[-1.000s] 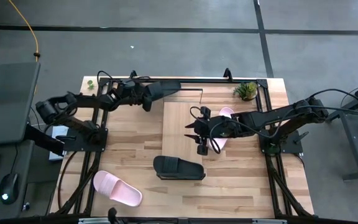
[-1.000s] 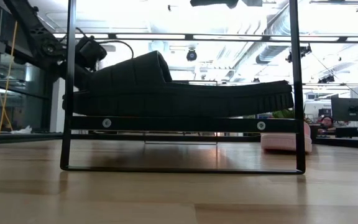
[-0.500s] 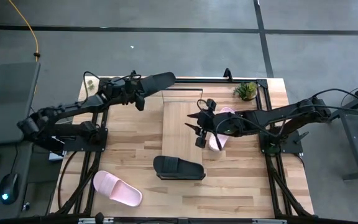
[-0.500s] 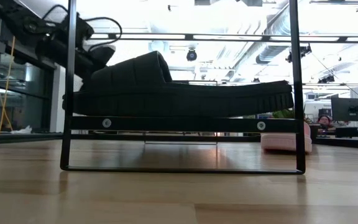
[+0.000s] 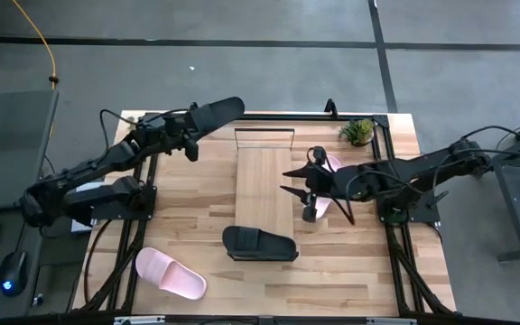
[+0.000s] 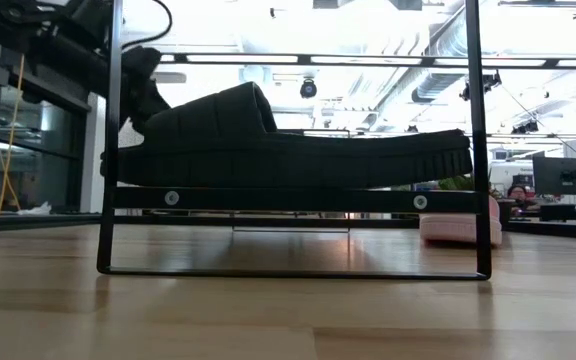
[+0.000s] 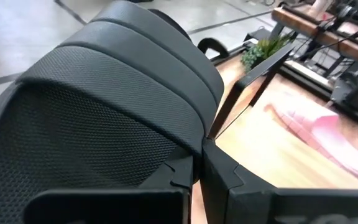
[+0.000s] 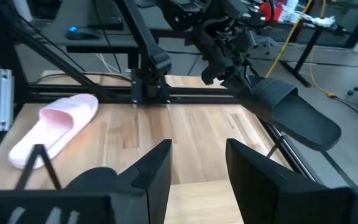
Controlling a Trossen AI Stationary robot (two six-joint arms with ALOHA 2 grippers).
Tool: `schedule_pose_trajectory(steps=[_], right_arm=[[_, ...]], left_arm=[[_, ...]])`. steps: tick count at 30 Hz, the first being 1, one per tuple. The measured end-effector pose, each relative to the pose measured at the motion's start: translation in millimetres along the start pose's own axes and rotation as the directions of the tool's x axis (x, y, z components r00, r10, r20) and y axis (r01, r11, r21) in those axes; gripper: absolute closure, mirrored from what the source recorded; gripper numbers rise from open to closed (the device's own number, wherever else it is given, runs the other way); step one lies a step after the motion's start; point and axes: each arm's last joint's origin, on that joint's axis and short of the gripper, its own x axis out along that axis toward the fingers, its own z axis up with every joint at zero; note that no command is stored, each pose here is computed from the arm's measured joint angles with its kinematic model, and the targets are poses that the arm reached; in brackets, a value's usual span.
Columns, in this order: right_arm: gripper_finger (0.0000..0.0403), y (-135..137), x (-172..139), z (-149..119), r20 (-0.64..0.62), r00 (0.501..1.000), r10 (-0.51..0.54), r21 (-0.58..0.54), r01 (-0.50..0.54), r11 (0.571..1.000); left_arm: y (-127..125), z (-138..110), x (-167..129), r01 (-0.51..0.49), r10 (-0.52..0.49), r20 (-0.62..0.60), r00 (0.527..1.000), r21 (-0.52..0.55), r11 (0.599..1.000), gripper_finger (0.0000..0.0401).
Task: Pick and place slides into the shelf
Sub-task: Put the black slipper on the shelf
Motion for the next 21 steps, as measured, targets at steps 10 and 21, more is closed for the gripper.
schedule_pose_trajectory(steps=[10, 21], right_arm=[[0.026, 7, -11, 2, 0.01, 0.999, 0.037, -0.052, -0.037, 0.998], [0.026, 5, -14, 3, 0.014, 0.999, 0.039, -0.053, -0.038, 0.998]], left_arm=[[-8, 6, -20, 0.136, -0.135, 0.059, 0.989, -0.005, 0.991, 0.0398], [-17, 6, -29, 0.257, -0.255, 0.057, 0.965, -0.031, 0.966, 0.0399]])
